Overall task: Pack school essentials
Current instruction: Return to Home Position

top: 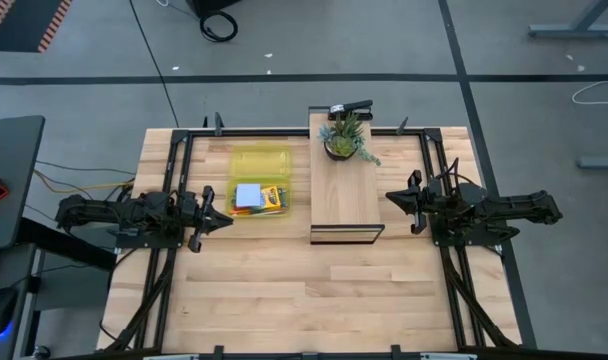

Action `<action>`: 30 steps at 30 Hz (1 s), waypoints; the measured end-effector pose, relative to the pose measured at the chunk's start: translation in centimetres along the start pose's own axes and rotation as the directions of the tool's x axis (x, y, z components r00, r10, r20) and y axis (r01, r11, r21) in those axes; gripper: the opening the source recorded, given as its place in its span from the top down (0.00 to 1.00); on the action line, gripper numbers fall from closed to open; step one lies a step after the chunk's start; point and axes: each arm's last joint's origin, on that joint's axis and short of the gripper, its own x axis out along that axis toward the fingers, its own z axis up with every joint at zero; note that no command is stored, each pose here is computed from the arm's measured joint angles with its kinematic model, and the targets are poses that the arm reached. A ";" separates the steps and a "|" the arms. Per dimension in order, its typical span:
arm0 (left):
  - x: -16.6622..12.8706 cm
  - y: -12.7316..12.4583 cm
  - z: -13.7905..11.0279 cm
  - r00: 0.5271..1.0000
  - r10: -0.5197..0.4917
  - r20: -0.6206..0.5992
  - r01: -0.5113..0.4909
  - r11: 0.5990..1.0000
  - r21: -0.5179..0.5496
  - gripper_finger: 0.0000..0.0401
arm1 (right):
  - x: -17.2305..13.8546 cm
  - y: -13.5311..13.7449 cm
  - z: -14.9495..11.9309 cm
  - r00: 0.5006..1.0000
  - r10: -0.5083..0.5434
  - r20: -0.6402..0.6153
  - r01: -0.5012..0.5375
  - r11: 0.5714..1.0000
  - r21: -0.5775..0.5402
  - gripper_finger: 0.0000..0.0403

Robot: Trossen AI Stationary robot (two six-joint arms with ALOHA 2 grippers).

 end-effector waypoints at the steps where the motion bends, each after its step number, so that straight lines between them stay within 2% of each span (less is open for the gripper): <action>1: 0.0 0.0 0.0 1.000 0.000 0.000 0.000 1.000 0.000 0.91 | 0.0 0.0 0.0 1.000 0.000 0.000 0.000 1.000 0.000 0.99; 9: 0.0 0.0 0.0 1.000 0.000 0.000 0.000 1.000 0.000 0.93 | 0.0 0.0 0.0 1.000 0.000 0.000 0.000 1.000 0.000 0.99; 21: 0.0 0.0 0.0 1.000 0.000 0.000 0.000 1.000 0.000 0.90 | 0.0 0.0 0.0 1.000 0.000 0.000 0.000 1.000 0.000 0.99; 30: 0.0 0.0 0.0 1.000 0.000 0.000 0.000 1.000 0.000 0.93 | 0.0 0.0 0.0 1.000 0.000 0.000 0.000 1.000 0.000 0.99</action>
